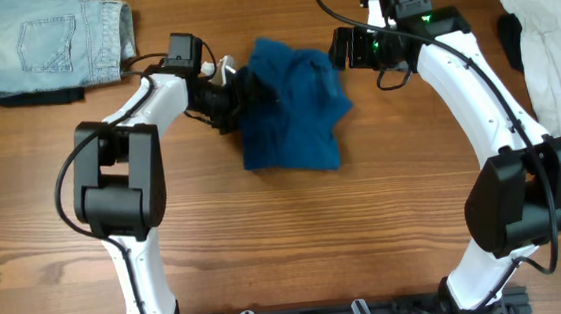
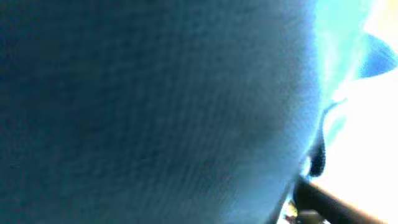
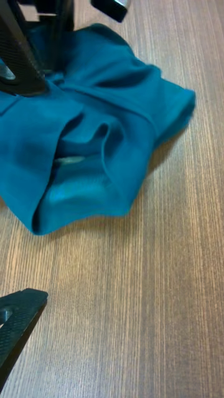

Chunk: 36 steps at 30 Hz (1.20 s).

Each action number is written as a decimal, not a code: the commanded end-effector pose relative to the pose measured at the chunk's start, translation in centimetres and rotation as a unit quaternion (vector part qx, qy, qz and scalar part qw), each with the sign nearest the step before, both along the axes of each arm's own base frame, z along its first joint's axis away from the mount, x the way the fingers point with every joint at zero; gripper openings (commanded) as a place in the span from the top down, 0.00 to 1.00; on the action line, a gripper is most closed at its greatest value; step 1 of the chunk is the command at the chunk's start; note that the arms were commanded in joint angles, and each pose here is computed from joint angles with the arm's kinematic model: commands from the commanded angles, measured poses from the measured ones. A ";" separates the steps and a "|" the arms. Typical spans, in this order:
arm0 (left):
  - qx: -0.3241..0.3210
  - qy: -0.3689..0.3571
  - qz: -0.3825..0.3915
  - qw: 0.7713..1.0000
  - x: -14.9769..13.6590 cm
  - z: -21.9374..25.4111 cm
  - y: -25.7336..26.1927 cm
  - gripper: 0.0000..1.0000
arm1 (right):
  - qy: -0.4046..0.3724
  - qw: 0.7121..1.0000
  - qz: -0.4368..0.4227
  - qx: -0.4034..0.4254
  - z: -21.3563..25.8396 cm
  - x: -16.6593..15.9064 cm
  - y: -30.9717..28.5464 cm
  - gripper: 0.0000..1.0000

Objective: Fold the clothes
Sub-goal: 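Carry the teal shirt bundle up-left with the left gripper onto the denim pile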

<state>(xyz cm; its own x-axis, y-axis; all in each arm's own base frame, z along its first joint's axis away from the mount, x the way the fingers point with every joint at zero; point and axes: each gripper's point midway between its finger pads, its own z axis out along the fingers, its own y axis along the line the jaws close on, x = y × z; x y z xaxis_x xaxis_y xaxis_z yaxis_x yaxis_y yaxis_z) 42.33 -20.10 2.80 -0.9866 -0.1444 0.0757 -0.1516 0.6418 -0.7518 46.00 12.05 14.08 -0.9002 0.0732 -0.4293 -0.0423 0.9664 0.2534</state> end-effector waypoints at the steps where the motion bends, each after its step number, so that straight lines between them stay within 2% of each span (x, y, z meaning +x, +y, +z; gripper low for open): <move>1: 0.032 0.005 0.006 0.999 0.2 -3.0 0.4 0.72 | -0.024 1.000 0.006 -0.001 1.9 0.3 -0.1 0.01; 2: 0.036 -0.001 0.008 0.999 0.4 -3.1 0.5 0.83 | -0.025 1.000 0.005 -0.002 1.9 0.4 -0.2 0.01; 4: 0.047 -0.015 0.012 0.999 1.0 -3.3 0.8 0.96 | -0.025 1.000 0.003 -0.006 1.9 0.4 -0.3 0.01; 12: 0.100 -0.070 0.039 0.992 3.9 -3.7 3.8 0.96 | -0.026 1.000 -0.002 -0.016 1.8 0.4 -0.7 0.00; 19: 0.132 -0.140 0.023 0.981 7.5 -0.4 8.6 0.96 | -0.028 0.999 -0.006 -0.022 1.8 0.5 -1.0 0.01; 22: 0.164 -0.179 0.039 0.969 10.2 2.3 11.5 0.96 | -0.029 0.999 -0.007 -0.023 1.8 0.6 -1.0 0.00; 26: 0.190 -0.215 0.059 0.956 12.4 4.5 14.4 0.96 | -0.027 0.999 -0.007 -0.024 1.8 0.5 -1.0 0.00; 36: 0.311 -0.276 0.071 0.907 15.1 6.6 21.9 0.96 | -0.025 0.999 -0.013 -0.034 1.6 0.5 -1.4 0.01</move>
<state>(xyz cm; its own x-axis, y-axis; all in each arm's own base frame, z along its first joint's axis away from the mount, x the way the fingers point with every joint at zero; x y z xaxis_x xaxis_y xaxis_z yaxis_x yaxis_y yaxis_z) 55.57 -1.41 7.47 -0.8652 -0.1995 -0.4600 -0.0093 0.9236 -0.3831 46.02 11.14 13.86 -0.8985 0.0753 -0.4324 -0.0178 0.9781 0.2074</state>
